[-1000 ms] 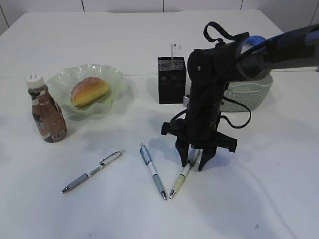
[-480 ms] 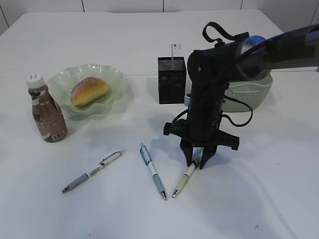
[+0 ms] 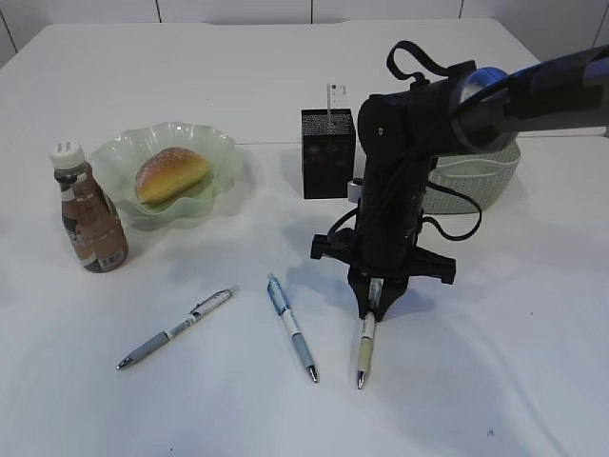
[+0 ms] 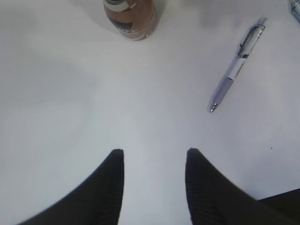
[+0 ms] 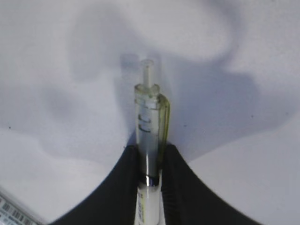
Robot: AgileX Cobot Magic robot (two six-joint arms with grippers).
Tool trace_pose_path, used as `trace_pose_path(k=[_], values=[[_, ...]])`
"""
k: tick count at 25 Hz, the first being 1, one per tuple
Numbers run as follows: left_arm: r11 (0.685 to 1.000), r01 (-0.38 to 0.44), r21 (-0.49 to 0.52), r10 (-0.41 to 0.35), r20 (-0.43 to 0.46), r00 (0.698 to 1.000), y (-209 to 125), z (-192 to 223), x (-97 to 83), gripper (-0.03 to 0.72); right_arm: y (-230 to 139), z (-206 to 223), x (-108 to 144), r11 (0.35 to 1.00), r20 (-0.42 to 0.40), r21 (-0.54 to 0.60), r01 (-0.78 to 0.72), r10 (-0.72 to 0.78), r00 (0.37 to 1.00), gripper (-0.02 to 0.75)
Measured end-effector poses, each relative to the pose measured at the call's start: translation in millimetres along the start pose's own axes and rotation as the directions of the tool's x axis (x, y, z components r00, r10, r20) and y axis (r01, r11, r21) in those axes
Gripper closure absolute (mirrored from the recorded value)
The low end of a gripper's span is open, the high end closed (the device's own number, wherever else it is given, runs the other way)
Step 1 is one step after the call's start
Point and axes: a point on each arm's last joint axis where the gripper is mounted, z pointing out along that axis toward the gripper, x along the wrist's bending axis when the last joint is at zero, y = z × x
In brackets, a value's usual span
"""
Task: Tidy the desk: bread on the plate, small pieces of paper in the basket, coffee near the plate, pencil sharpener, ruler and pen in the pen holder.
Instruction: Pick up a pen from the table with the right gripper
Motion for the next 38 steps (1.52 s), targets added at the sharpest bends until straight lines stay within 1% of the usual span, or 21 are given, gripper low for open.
trace_pose_path(k=[4, 5, 10, 12, 13, 17, 21, 22, 26, 28, 30, 32, 38], values=[[1.0, 0.0, 0.0, 0.0, 0.0, 1.0, 0, 0, 0.0, 0.389, 0, 0, 0, 1.0, 0.0, 0.0, 0.006, -0.006, 1.0, 0.61], [1.0, 0.0, 0.0, 0.0, 0.0, 1.0, 0, 0, 0.0, 0.389, 0, 0, 0, 0.997, 0.001, 0.002, 0.081, -0.081, 0.997, 0.612], [1.0, 0.0, 0.0, 0.0, 0.0, 1.0, 0, 0, 0.0, 0.39, -2, 0, -1, 0.988, 0.013, 0.022, 0.153, -0.154, 0.988, 0.612], [1.0, 0.0, 0.0, 0.0, 0.0, 1.0, 0, 0, 0.0, 0.39, -2, 0, -2, 0.987, 0.013, 0.023, 0.158, -0.159, 0.987, 0.612], [1.0, 0.0, 0.0, 0.0, 0.0, 1.0, 0, 0, 0.0, 0.39, -3, -1, -3, 0.978, 0.022, 0.043, 0.202, -0.204, 0.979, 0.613], [1.0, 0.0, 0.001, 0.0, 0.0, 1.0, 0, 0, 0.0, 0.39, -2, -4, -1, 0.965, 0.019, 0.049, 0.258, -0.259, 0.966, 0.613], [1.0, 0.0, 0.001, 0.0, 0.0, 1.0, 0, 0, 0.0, 0.393, 3, -17, 7, 0.941, -0.002, 0.01, 0.337, -0.337, 0.941, 0.614], [1.0, 0.0, 0.001, 0.0, 0.0, 1.0, 0, 0, 0.0, 0.395, 5, -23, 11, 0.926, -0.011, -0.016, 0.378, -0.378, 0.926, 0.614], [1.0, 0.0, 0.001, 0.0, 0.0, 1.0, 0, 0, 0.0, 0.396, 10, -39, 20, 0.897, -0.027, -0.076, 0.436, -0.439, 0.898, 0.615], [1.0, 0.0, 0.001, 0.0, 0.0, 1.0, 0, 0, 0.0, 0.396, 13, -45, 23, 0.888, -0.032, -0.102, 0.448, -0.453, 0.891, 0.615], [1.0, 0.0, 0.001, 0.0, 0.0, 1.0, 0, 0, 0.0, 0.396, 13, -45, 23, 0.888, -0.032, -0.102, 0.448, -0.453, 0.891, 0.615], [1.0, 0.0, 0.001, 0.0, 0.0, 1.0, 0, 0, 0.0, 0.399, 16, -52, 26, 0.878, -0.029, -0.134, 0.46, -0.467, 0.884, 0.615], [1.0, 0.0, 0.001, 0.0, 0.0, 1.0, 0, 0, 0.0, 0.4, 17, -51, 26, 0.866, -0.023, -0.144, 0.479, -0.487, 0.873, 0.615]])
